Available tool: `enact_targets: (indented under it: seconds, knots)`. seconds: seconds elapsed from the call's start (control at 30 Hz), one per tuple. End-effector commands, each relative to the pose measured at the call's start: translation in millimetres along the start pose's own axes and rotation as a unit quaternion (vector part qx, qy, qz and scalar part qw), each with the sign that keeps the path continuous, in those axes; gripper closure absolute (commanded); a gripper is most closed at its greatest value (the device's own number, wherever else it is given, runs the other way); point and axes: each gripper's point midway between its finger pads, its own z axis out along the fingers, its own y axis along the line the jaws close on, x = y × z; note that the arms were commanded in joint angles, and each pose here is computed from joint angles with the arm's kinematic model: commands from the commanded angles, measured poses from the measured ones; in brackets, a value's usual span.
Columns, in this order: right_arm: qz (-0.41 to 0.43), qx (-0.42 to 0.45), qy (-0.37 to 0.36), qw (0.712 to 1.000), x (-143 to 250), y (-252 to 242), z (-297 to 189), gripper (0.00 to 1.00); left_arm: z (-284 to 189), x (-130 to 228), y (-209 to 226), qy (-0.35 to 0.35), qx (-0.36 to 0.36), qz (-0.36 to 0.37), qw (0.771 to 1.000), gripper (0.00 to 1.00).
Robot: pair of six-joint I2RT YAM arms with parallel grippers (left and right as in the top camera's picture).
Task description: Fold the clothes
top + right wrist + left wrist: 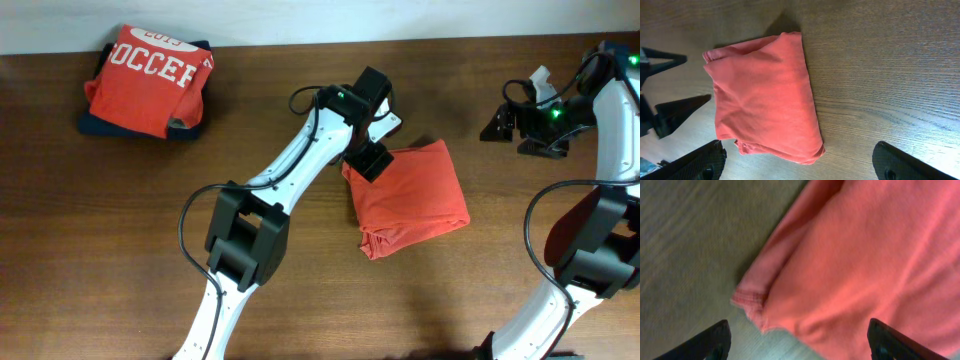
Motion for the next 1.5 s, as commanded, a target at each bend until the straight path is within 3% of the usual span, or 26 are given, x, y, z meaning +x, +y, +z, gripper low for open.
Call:
enact_targets:
  seconds: [0.0, 0.07, 0.23, 0.6, 0.93, 0.97, 1.03, 1.1, 1.23, 1.47]
  knots:
    - [-0.008, 0.005, -0.014, 1.0, -3, 3, -10, 0.01, 17, 5, 0, 0.005, -0.003, 0.021, 1.0, 0.13]
    - [-0.008, 0.005, -0.014, 1.0, -3, 3, -10, 0.01, 23, 5, 1, 0.001, -0.004, 0.022, 1.0, 0.08]
    - [-0.008, 0.005, -0.014, 1.0, -3, 3, -10, 0.01, 37, 17, 1, 0.014, -0.001, 0.02, 1.0, 0.07]
    - [-0.008, 0.005, -0.014, 1.0, -3, 3, -10, 0.01, 48, 17, 1, 0.01, -0.002, 0.021, 1.0, 0.07]
    - [-0.008, 0.005, -0.014, 1.0, -3, 3, -10, 0.01, 72, 40, -10, 0.059, 0.011, 0.023, 0.998, 0.09]
    - [-0.008, 0.005, -0.014, 1.0, -3, 3, -10, 0.01, 72, 41, -11, 0.062, 0.012, 0.024, 0.998, 0.11]
    - [-0.008, 0.005, -0.014, 1.0, -3, 3, -10, 0.01, 72, 43, -14, 0.065, 0.013, 0.025, 0.997, 0.36]
    - [-0.008, 0.005, -0.014, 1.0, -3, 3, -10, 0.01, 72, 43, -16, 0.068, 0.014, 0.027, 0.997, 0.52]
    - [-0.008, 0.005, -0.014, 1.0, -3, 3, -10, 0.01, 72, 45, -18, 0.071, 0.016, 0.028, 0.997, 0.97]
    - [-0.008, 0.005, -0.014, 1.0, -3, 3, -10, 0.01, 53, 38, -18, 0.074, 0.015, 0.027, 0.997, 1.0]
